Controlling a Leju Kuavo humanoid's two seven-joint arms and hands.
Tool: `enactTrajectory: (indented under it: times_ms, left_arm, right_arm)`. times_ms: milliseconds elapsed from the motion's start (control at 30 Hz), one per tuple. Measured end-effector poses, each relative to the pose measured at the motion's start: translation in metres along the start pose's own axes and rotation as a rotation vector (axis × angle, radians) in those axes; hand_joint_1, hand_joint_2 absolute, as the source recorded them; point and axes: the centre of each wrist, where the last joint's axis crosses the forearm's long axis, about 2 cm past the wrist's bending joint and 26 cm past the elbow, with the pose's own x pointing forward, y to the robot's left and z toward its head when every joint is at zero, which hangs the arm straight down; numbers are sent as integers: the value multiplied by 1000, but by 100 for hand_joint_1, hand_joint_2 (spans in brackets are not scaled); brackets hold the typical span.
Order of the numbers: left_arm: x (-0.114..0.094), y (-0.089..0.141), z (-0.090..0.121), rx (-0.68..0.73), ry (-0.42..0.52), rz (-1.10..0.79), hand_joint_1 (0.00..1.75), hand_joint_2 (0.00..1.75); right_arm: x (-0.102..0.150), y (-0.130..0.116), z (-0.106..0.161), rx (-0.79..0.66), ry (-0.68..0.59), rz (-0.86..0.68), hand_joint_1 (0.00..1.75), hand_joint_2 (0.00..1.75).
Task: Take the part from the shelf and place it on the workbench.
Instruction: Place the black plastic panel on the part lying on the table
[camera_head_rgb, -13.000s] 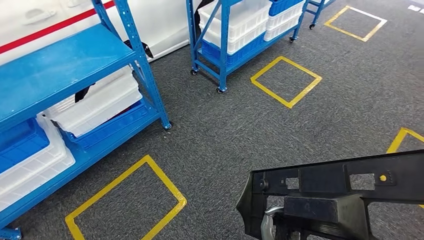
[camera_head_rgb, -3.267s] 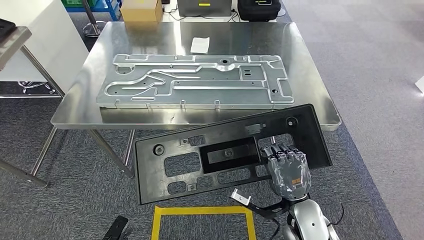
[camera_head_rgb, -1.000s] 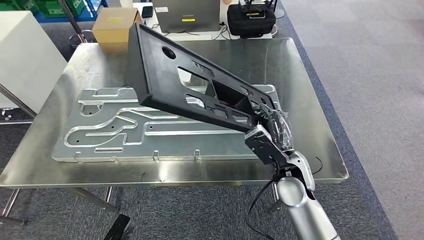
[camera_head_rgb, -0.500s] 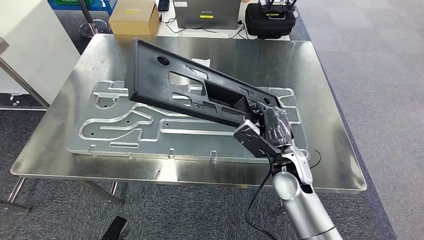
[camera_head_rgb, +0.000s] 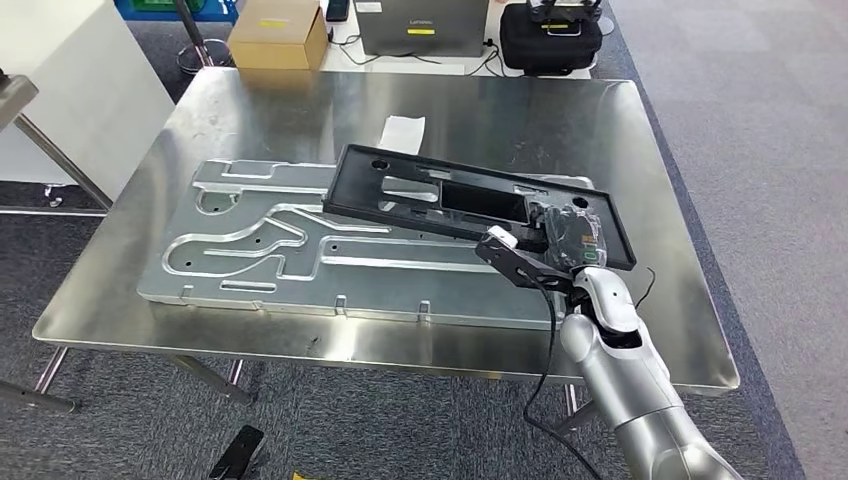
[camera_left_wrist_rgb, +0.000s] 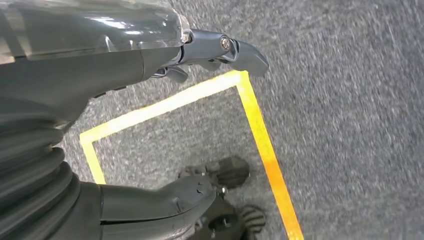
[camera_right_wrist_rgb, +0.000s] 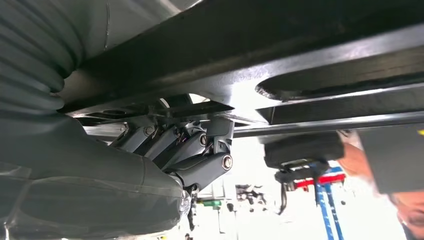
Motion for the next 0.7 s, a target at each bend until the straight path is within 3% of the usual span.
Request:
enactTrajectory:
  times_ms: [100, 133, 267, 700]
  left_arm:
    - [0, 0, 0, -1, 0, -3, 0, 131]
    - [-1, 0, 0, -1, 0, -4, 0, 175]
    - [-2, 1, 1, 3, -5, -3, 0, 0]
    - [-4, 1, 1, 3, -3, 9, 0, 0]
  right_arm:
    - [-8, 9, 2, 35, 16, 27, 0, 175]
    - [-11, 13, 3, 48, 23, 31, 0, 175]
    - [-22, 22, 8, 77, 35, 37, 0, 175]
    - [-43, 31, 19, 109, 79, 43, 0, 175]
